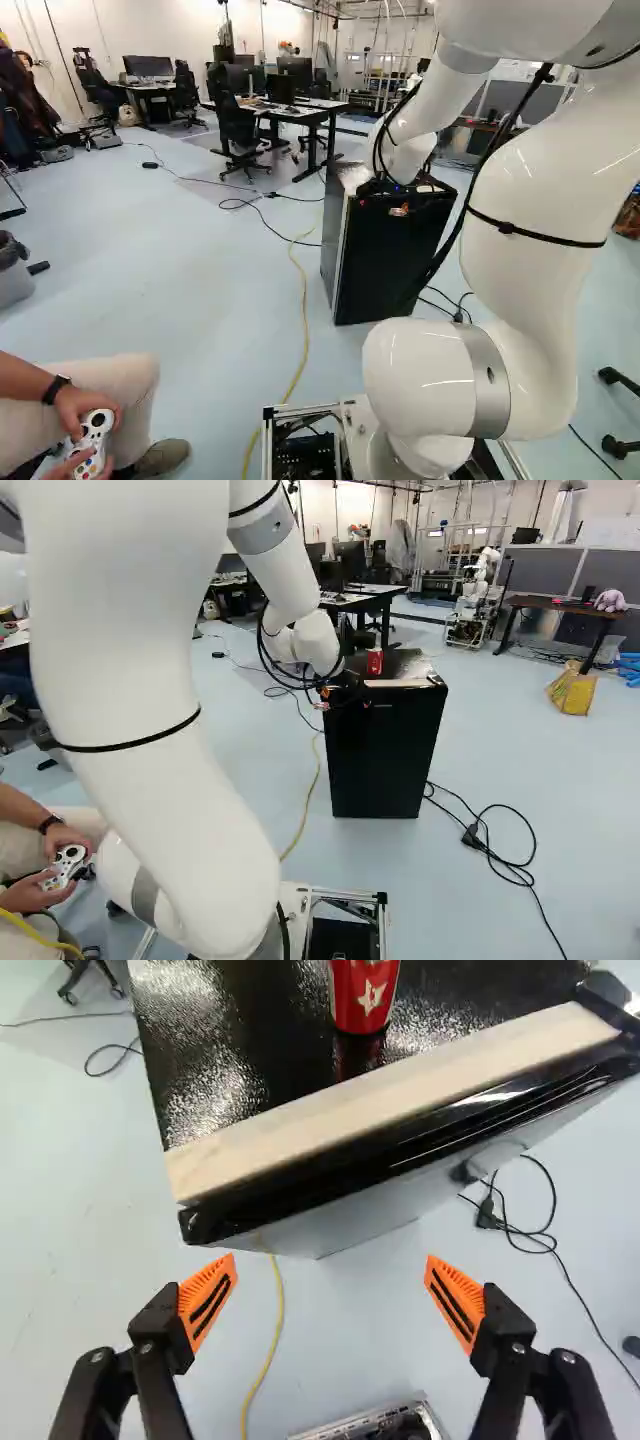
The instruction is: Grab a drink from the fridge
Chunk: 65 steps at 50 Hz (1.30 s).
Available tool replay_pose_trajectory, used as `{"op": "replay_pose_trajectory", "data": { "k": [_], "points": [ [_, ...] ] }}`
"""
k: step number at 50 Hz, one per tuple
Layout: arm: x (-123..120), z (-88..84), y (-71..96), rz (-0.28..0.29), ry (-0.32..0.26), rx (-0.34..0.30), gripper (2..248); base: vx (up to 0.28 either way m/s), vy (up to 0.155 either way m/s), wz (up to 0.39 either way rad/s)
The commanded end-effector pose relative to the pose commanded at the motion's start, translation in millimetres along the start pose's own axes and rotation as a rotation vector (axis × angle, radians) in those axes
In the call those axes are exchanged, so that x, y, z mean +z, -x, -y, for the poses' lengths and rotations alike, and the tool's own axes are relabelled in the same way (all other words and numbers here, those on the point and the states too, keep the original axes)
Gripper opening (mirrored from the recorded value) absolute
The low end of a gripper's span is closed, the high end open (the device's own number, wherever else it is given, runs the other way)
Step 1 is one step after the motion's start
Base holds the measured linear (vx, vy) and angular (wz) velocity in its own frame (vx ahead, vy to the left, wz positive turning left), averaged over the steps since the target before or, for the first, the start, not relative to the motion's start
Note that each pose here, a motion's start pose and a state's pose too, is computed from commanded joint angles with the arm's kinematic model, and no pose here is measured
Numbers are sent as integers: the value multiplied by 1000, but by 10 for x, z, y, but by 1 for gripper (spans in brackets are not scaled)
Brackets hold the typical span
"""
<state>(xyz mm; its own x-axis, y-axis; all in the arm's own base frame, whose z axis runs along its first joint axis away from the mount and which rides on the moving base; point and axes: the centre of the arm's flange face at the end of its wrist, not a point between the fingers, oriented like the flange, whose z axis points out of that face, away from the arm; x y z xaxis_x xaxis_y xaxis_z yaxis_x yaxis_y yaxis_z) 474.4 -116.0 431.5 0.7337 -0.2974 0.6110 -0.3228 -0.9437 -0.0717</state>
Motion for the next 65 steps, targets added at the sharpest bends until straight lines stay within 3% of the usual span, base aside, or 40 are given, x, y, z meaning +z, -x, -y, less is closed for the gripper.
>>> {"op": "replay_pose_trajectory", "data": {
  "k": [27,50,65],
  "points": [
    [-319,-57,108,-267,-63,13,247,0,0,0],
    [-317,-94,-174,-480,-114,-17,247,0,0,0],
    [-151,-187,-417,-555,-127,-43,247,0,0,0]
  ]
}}
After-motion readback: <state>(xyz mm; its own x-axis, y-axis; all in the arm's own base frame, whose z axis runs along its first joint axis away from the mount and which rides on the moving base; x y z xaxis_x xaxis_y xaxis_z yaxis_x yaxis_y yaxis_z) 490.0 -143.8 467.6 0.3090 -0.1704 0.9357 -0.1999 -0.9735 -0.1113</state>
